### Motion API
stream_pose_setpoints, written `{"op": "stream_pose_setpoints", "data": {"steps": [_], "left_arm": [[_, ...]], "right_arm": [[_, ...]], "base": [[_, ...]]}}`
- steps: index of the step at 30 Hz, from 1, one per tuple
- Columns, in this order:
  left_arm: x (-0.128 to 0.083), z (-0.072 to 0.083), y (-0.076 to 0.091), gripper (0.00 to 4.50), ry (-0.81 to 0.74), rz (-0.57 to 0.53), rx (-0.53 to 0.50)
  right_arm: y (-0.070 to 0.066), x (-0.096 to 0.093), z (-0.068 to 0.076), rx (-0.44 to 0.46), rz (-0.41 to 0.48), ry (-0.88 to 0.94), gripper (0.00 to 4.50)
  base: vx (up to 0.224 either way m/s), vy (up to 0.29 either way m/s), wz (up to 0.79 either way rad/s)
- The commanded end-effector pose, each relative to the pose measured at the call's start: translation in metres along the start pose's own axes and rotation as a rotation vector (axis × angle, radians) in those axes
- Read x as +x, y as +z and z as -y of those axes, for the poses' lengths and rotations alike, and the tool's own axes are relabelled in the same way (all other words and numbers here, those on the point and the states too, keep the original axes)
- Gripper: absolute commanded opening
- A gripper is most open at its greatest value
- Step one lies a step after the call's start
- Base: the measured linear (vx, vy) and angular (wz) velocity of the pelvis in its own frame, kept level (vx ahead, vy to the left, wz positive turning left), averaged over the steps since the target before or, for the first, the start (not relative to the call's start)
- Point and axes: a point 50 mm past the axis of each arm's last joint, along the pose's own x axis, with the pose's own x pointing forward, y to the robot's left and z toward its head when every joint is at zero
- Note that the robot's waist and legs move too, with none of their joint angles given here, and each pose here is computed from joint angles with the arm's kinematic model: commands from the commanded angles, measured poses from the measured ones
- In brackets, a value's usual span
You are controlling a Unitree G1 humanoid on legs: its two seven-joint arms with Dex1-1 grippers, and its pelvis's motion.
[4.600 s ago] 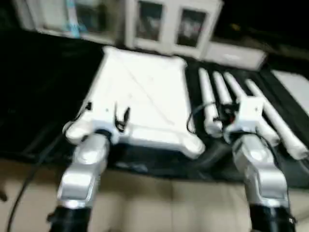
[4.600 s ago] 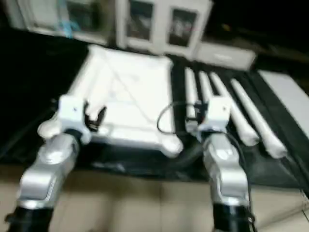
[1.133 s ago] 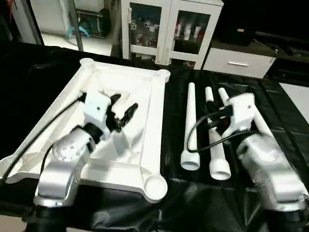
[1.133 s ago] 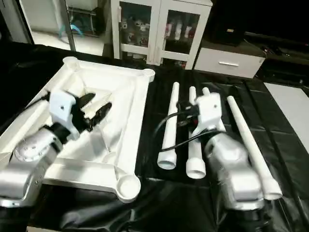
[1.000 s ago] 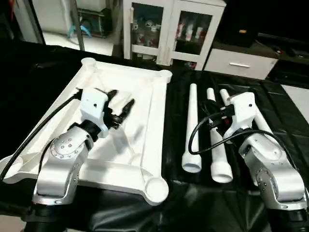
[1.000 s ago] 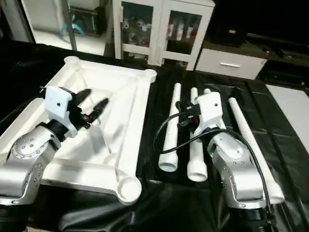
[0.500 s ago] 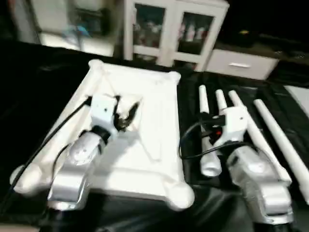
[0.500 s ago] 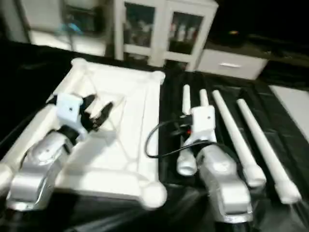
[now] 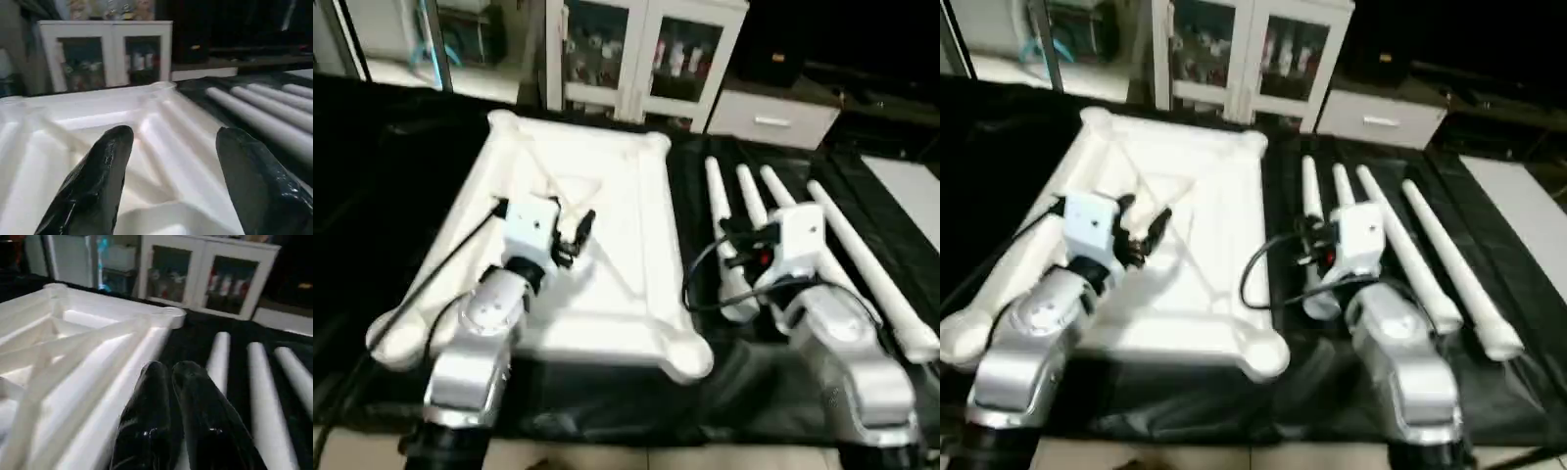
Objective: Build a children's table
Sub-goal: Move to table
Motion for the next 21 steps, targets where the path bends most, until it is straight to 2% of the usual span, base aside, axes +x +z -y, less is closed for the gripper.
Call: {"op": "stream_pose_setpoints", "data": {"steps": [1,5,7,8,12,14,17,21], "left_arm": [[0.001,-0.005,0.006,3.14,0.039,0.021,0.030],[0.001,-0.009,0.007,3.14,0.068,0.022,0.059],[0.002,-0.009,0.006,3.14,0.079,0.013,0.054],[0.003,-0.010,0.006,3.14,0.080,0.010,0.063],[0.004,-0.009,0.007,3.14,0.083,0.006,0.073],[0.006,-0.011,0.006,3.14,0.100,-0.003,0.042],[0.006,-0.013,0.004,3.14,0.119,-0.010,0.017],[0.005,-0.018,0.004,3.14,0.117,-0.013,0.020]], "right_arm": [[0.004,0.001,0.007,-0.007,0.010,-0.013,0.41],[0.005,0.001,0.008,-0.010,0.012,-0.013,0.41],[0.004,0.000,0.008,-0.040,0.015,-0.049,0.41],[0.002,0.000,0.008,-0.023,0.012,-0.061,0.41],[0.001,0.001,0.006,-0.022,0.006,-0.059,0.41],[0.000,0.002,0.008,0.013,0.009,-0.081,0.41],[0.001,0.003,0.006,0.018,0.006,-0.060,0.41],[0.001,0.003,-0.002,-0.024,-0.009,0.032,0.41]], "base": [[-0.103,-0.040,-0.16],[-0.092,-0.024,-0.15],[-0.032,-0.005,-0.06],[0.000,0.000,0.00],[-0.026,-0.012,0.28],[-0.012,-0.113,0.42],[-0.029,-0.290,0.37],[-0.005,-0.197,-0.03]]}}
